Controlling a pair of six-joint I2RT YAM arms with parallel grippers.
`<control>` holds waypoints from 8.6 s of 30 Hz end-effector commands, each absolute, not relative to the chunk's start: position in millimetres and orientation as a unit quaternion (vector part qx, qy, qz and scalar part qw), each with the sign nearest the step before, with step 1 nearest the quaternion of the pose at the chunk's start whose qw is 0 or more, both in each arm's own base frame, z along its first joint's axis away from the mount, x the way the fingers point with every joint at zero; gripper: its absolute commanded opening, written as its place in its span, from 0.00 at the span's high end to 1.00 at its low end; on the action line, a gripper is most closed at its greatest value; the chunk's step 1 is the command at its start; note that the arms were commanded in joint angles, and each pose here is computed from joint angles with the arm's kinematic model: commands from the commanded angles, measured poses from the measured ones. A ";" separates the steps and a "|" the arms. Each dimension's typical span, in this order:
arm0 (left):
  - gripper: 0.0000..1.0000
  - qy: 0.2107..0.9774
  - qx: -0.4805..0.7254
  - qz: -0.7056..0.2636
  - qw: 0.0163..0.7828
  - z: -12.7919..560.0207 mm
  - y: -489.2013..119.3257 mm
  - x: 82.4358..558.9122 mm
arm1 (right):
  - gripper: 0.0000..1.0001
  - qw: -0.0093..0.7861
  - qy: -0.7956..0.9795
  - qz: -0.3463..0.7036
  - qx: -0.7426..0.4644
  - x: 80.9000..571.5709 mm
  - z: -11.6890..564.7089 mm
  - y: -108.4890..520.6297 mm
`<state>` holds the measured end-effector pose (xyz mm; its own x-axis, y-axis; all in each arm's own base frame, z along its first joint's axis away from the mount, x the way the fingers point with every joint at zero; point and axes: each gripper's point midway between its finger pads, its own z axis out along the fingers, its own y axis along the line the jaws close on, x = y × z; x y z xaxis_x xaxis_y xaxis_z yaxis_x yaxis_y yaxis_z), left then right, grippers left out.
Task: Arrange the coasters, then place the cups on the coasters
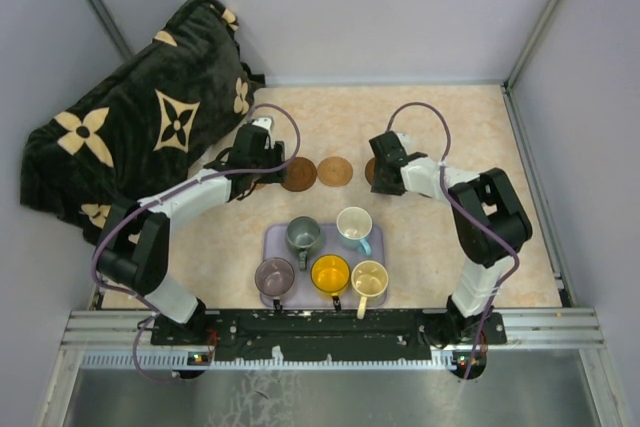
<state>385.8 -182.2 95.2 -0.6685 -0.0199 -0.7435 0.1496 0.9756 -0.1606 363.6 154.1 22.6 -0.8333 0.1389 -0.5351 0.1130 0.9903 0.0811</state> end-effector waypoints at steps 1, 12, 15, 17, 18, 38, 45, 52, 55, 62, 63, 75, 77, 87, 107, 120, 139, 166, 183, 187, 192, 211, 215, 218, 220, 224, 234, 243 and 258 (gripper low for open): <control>0.36 0.910 0.038 -0.105 0.399 90.8 -181.2 384.3 | 0.65 0.243 0.968 0.001 0.068 336.2 5.9 143.1; 0.37 0.894 0.056 -0.150 0.419 118.9 -194.2 377.5 | 0.65 0.270 0.956 -0.033 0.107 298.0 44.5 106.3; 0.37 0.891 0.063 -0.161 0.419 122.8 -196.8 372.3 | 0.65 0.269 0.954 -0.054 0.121 287.6 47.0 93.7; 0.37 0.891 0.063 -0.165 0.418 123.7 -197.0 369.3 | 0.65 0.266 0.953 -0.066 0.132 281.5 45.7 84.4; 0.37 0.891 0.062 -0.167 0.418 123.3 -196.8 367.9 | 0.65 0.264 0.952 -0.069 0.139 279.6 44.8 78.6; 0.37 0.891 0.051 -0.165 0.420 119.0 -191.6 359.5 | 0.64 0.260 0.945 -0.086 0.181 279.8 36.3 10.5; 0.37 0.895 0.048 -0.153 0.417 112.8 -186.3 358.2 | 0.63 0.253 0.944 -0.086 0.192 293.8 23.5 7.1; 0.37 0.897 0.050 -0.146 0.415 111.0 -185.2 359.3 | 0.64 0.254 0.942 -0.083 0.201 312.6 17.0 2.8; 0.37 0.897 0.050 -0.143 0.415 110.6 -184.1 359.8 | 0.64 0.252 0.943 -0.086 0.200 318.9 13.2 1.8; 0.37 0.899 0.048 -0.134 0.413 107.6 -180.8 359.7 | 0.64 0.247 0.943 -0.088 0.206 325.5 4.4 -1.3; 0.37 0.900 0.047 -0.134 0.413 107.2 -180.5 359.5 | 0.64 0.249 0.942 -0.087 0.207 326.4 4.7 -1.3; 0.37 0.900 0.044 -0.131 0.412 105.4 -180.1 360.8 | 0.64 0.228 0.948 -0.085 0.205 330.1 -12.8 0.3; 0.37 0.900 0.044 -0.131 0.413 105.6 -179.8 360.7 | 0.64 0.228 0.948 -0.081 0.205 329.2 -11.0 1.4; 0.37 0.887 0.057 -0.166 0.427 113.9 -197.5 371.9 | 0.65 0.235 0.945 -0.074 0.217 296.1 15.3 -0.4; 0.58 0.898 0.092 -0.141 0.407 76.8 -228.6 425.5 | 0.67 0.383 0.897 -0.032 0.217 306.5 139.2 12.6; 0.82 0.906 0.110 -0.151 0.379 59.2 -242.5 426.0 | 0.68 0.394 0.892 -0.027 0.220 310.7 144.1 13.5; 0.82 0.921 0.107 -0.122 0.354 36.1 -235.2 423.1 | 0.68 0.396 0.891 -0.023 0.221 311.5 146.1 14.6; 0.82 0.929 0.086 -0.063 0.354 31.6 -210.7 426.1 | 0.68 0.383 0.897 -0.024 0.219 311.0 134.7 15.9; 0.75 0.910 0.099 -0.095 0.391 59.8 -223.1 441.3 | 0.68 0.383 0.898 -0.025 0.216 314.1 130.4 16.4; 0.73 0.898 0.102 -0.104 0.414 83.1 -227.3 449.1 | 0.68 0.390 0.895 -0.028 0.216 317.2 132.1 14.9; 0.71 0.883 0.103 -0.111 0.445 119.2 -228.1 453.2 | 0.68 0.406 0.888 -0.023 0.213 320.9 141.3 15.2; 0.53 0.842 0.014 -0.080 0.534 214.9 -147.8 365.3 | 0.01 0.492 0.844 -0.045 0.209 309.4 203.1 -5.0; 0.41 0.831 -0.006 -0.067 0.552 231.9 -126.0 342.4 | 0.01 0.489 0.842 -0.053 0.222 299.9 201.7 -10.0; 0.34 0.831 -0.020 -0.060 0.552 235.5 -113.6 327.4 | 0.01 0.502 0.832 -0.039 0.233 294.1 207.3 -9.6; 0.24 0.832 -0.024 -0.062 0.551 233.7 -108.5 316.9 | 0.01 0.518 0.824 -0.027 0.230 292.4 214.0 -7.9; 0.05 0.827 -0.039 -0.069 0.557 233.7 -98.0 298.3 | 0.01 0.545 0.810 -0.010 0.215 288.9 223.2 -5.1; 0.01 0.816 -0.044 -0.084 0.570 230.1 -86.9 272.7 | 0.01 0.508 0.848 0.009 0.149 265.4 222.5 9.4; 0.01 0.823 -0.057 -0.090 0.558 226.9 -87.1 269.3 | 0.01 0.486 0.862 0.071 0.125 223.6 228.2 47.1; 0.01 0.825 -0.057 -0.091 0.554 227.6 -90.2 273.3 | 0.01 0.433 0.900 0.052 0.010 193.7 199.5 148.5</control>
